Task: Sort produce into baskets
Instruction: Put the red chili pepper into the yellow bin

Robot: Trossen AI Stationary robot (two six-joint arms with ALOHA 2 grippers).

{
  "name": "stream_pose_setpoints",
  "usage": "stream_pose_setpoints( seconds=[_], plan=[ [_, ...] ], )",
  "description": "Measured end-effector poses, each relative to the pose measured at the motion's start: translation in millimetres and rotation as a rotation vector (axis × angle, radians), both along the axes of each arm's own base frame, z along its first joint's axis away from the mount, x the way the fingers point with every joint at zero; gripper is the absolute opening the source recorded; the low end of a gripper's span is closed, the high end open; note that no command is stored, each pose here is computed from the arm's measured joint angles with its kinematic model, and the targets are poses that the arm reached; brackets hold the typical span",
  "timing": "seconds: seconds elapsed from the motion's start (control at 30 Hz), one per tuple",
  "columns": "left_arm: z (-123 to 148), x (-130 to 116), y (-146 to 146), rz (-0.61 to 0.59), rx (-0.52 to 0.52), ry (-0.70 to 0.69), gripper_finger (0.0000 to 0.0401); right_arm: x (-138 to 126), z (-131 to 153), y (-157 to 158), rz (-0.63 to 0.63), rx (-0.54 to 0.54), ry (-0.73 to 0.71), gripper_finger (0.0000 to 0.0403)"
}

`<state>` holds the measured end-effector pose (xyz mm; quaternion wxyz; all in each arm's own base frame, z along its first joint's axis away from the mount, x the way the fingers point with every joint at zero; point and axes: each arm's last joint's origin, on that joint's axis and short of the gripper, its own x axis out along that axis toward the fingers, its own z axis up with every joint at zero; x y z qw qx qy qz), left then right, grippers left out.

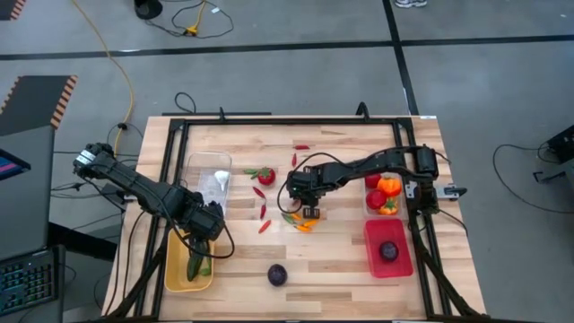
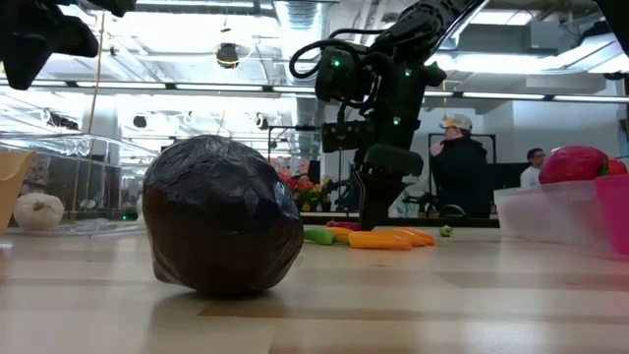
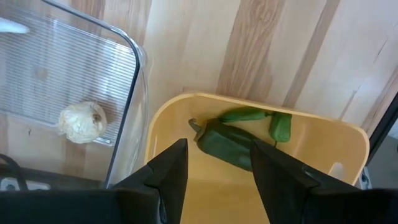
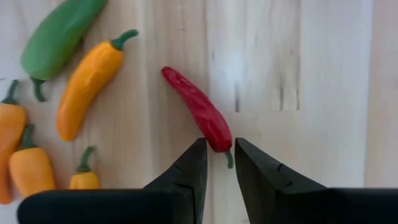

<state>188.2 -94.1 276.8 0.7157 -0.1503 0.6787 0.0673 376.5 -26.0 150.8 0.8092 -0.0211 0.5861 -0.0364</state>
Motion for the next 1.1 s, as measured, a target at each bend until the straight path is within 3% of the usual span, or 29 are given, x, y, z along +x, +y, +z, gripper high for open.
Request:
stream_pose_setpoints(
  seconds=[0.23,0.77,1.1],
  plan=[
    [0.0,0.1,0.0,0.000,0.002,-0.002,0.0159,0.1,0.0,0.9,0.008,0.023,-0.002,0.0105],
    [0.0,0.7,0.8,0.002,0.029,-0.017,0.0159,1.1,0.5,0.7,0.006,0.023,-0.012,0.0040],
    [1.6,10.4,-2.4,-0.003,0.028,-0.135,0.0159,1.6,0.5,1.6,0.013,0.032,-0.017,0.0024]
  ],
)
